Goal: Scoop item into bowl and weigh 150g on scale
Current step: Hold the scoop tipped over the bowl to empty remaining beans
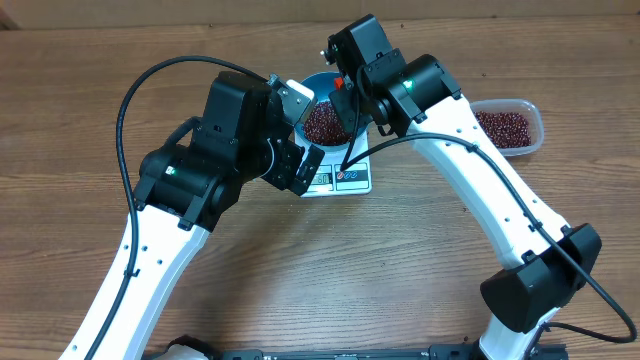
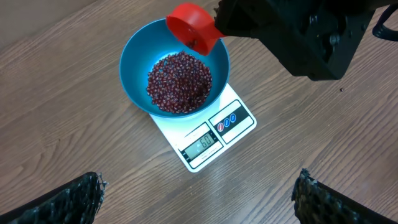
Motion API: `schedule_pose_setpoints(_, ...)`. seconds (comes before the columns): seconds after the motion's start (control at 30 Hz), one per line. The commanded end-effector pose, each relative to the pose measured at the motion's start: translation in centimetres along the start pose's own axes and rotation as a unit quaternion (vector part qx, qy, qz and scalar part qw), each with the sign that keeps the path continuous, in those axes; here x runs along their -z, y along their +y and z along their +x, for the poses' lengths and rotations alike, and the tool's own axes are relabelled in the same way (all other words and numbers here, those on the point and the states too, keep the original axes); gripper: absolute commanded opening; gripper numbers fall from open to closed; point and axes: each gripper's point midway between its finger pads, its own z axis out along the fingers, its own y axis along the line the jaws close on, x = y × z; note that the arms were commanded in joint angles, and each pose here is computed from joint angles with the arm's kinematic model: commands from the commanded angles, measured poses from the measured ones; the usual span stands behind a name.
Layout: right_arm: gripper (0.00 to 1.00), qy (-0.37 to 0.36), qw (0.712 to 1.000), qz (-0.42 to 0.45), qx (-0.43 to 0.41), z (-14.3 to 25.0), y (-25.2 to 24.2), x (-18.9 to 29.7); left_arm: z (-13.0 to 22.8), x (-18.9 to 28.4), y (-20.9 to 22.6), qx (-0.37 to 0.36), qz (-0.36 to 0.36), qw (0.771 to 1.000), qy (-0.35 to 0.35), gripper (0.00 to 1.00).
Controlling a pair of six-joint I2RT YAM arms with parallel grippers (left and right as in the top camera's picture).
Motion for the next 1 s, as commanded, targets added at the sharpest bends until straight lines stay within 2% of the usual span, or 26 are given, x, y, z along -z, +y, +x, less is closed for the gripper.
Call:
schedule_pose_setpoints(0.0,0.04,-0.041,0.999,0.011,-0.001,-1.7,0.1,2.7,-0.2,-0.1,0.1,0.007,0.002,1.000,-0.001,1.00)
schedule_pose_setpoints(0.63,0.04,-0.049,0.999,-0.001,0.000,-2.1,0.3,2.8,-0.2,-0.1,0.1,0.007,0.002,1.000,0.000,1.00)
schedule_pose_setpoints(0.97,0.04,-0.057,0.997,-0.039,-0.041,-2.1,-2.5,3.9,-0.2,-0.1,0.1,0.007,0.002,1.000,-0.001,1.00)
